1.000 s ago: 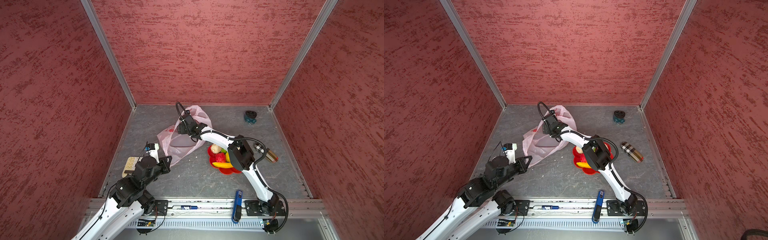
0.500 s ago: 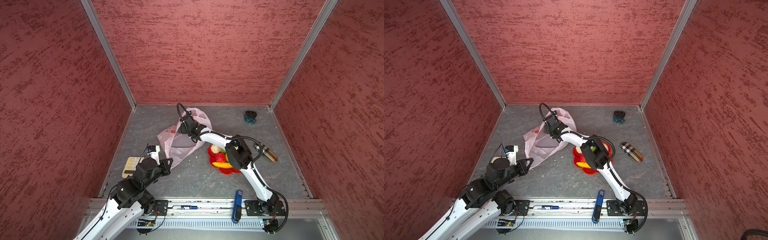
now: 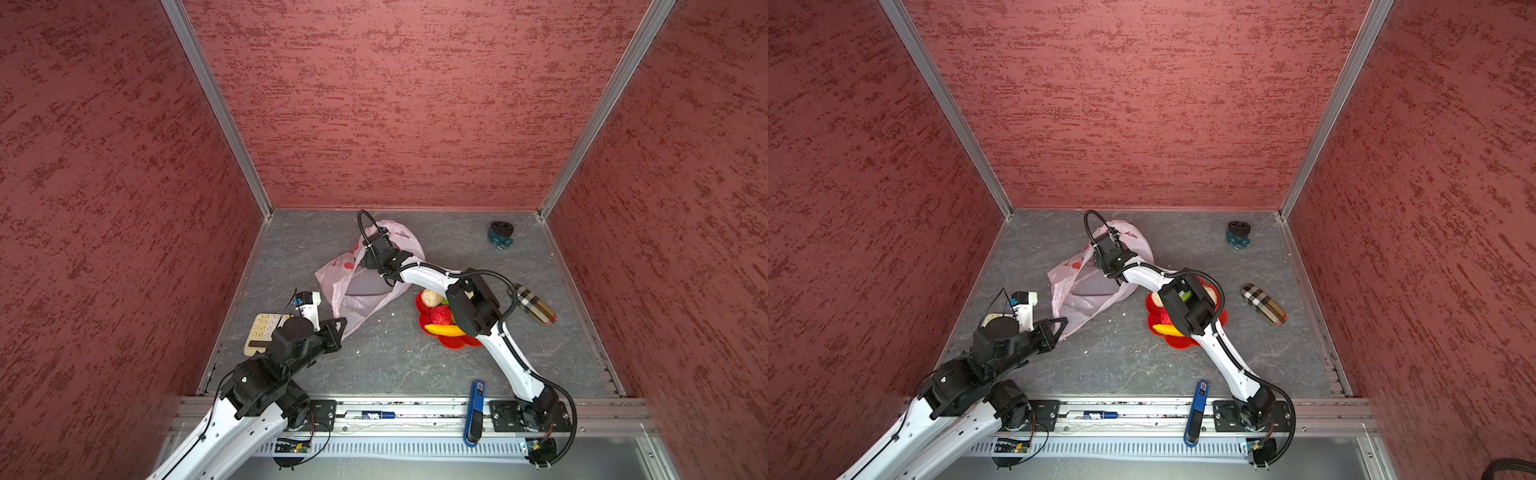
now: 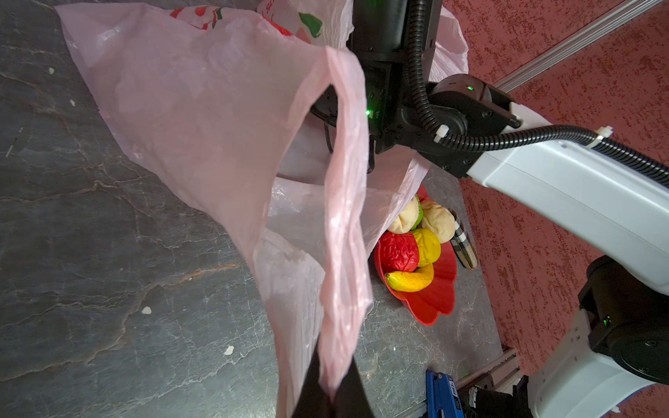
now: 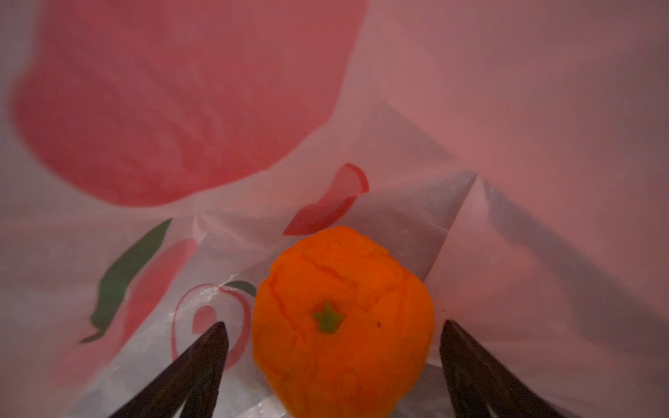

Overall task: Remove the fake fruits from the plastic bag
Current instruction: 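Close the right gripper on the orange tangerine in the bag, then lift the tangerine out with right gripper while left gripper releases the bag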

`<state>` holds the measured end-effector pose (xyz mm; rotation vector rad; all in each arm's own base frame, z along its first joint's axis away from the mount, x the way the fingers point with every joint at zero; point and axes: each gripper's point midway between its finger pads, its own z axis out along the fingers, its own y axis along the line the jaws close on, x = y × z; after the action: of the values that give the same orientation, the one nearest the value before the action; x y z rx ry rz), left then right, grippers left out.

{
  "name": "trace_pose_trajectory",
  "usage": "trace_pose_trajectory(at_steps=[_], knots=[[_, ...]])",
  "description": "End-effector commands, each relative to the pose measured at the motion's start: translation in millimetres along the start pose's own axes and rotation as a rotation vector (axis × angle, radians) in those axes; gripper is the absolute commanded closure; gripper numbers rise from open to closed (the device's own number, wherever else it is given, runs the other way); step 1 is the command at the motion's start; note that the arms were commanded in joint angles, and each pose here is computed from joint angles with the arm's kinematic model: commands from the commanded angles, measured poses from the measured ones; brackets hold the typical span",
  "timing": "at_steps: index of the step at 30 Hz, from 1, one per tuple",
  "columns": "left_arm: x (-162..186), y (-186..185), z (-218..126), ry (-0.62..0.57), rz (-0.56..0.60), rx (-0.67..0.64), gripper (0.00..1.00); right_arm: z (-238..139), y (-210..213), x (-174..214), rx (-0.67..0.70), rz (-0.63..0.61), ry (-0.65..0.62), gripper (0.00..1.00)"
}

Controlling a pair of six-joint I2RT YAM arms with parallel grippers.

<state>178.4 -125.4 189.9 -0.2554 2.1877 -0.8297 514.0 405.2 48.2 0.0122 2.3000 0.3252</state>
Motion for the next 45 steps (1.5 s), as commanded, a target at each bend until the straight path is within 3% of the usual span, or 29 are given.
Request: trace_pose_trajectory(at_steps=[1, 9, 23, 29, 35, 45], knots=[[2, -1, 0, 0.003, -0.003, 0.016, 0.99, 3, 3, -19, -0.022, 0.054, -0.037, 0.10], [2, -2, -1, 0.003, -0.004, 0.018, 0.99, 6, 3, -20, -0.035, 0.072, -0.040, 0.16], [-2, -8, 0, 0.001, 0.019, 0.025, 0.99, 10, 4, -16, -0.067, 0.077, -0.009, 0.40], [-4, -12, 5, 0.003, 0.029, 0.033, 0.99, 6, 6, -13, -0.087, 0.061, 0.017, 0.61], [-11, -15, 9, -0.021, 0.051, 0.025, 0.99, -22, 15, -19, -0.165, 0.058, 0.022, 0.73], [-38, -31, 35, -0.080, 0.150, -0.016, 0.99, -111, 37, -10, -0.374, 0.034, 0.097, 0.75]])
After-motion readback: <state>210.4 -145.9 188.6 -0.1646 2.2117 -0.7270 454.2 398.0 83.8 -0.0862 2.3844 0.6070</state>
